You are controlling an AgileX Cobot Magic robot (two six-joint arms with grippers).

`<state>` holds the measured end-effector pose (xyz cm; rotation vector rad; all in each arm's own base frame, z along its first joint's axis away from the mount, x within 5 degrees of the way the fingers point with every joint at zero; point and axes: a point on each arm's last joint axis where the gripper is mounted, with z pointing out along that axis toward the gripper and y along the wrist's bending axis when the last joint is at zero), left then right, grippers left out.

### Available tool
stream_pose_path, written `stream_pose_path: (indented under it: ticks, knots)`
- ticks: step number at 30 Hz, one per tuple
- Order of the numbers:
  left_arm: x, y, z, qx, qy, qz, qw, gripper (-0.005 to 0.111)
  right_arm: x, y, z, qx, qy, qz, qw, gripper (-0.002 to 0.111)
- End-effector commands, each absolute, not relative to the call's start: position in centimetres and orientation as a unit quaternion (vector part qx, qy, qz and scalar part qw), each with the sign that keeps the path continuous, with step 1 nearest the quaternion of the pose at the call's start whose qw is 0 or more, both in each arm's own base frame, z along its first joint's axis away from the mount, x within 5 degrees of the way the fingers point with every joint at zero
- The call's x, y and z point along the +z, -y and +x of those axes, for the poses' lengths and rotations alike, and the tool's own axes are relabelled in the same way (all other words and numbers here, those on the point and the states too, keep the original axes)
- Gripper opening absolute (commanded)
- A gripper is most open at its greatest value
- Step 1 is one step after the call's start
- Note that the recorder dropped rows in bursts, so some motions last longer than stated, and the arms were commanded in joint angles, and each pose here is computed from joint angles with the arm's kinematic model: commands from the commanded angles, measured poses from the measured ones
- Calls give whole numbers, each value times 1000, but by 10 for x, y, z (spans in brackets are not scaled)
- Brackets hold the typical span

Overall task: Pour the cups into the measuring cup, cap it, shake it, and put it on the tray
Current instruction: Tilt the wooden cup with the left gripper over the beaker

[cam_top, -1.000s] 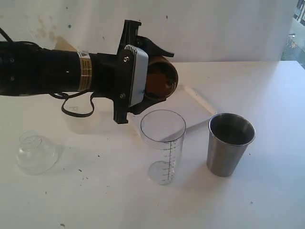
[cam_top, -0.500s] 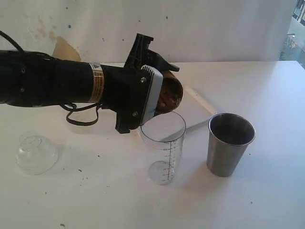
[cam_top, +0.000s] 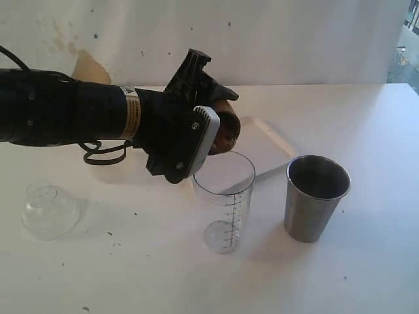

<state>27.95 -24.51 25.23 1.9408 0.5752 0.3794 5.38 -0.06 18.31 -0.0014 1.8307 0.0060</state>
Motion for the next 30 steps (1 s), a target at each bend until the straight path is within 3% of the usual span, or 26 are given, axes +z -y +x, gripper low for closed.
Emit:
stream_pose_path:
  ticks: [1,12,30]
  knots:
    - [257,245,277,159,-240,803,521,0,182,1,54,2,-791,-1,612,0]
    - [259,250,275,152,-263,792,530,0,182,1,54,2,-791,-1,612,0]
    - [264,257,274,195,-225,804,514,0,182,1,54,2,-791,-1,612,0]
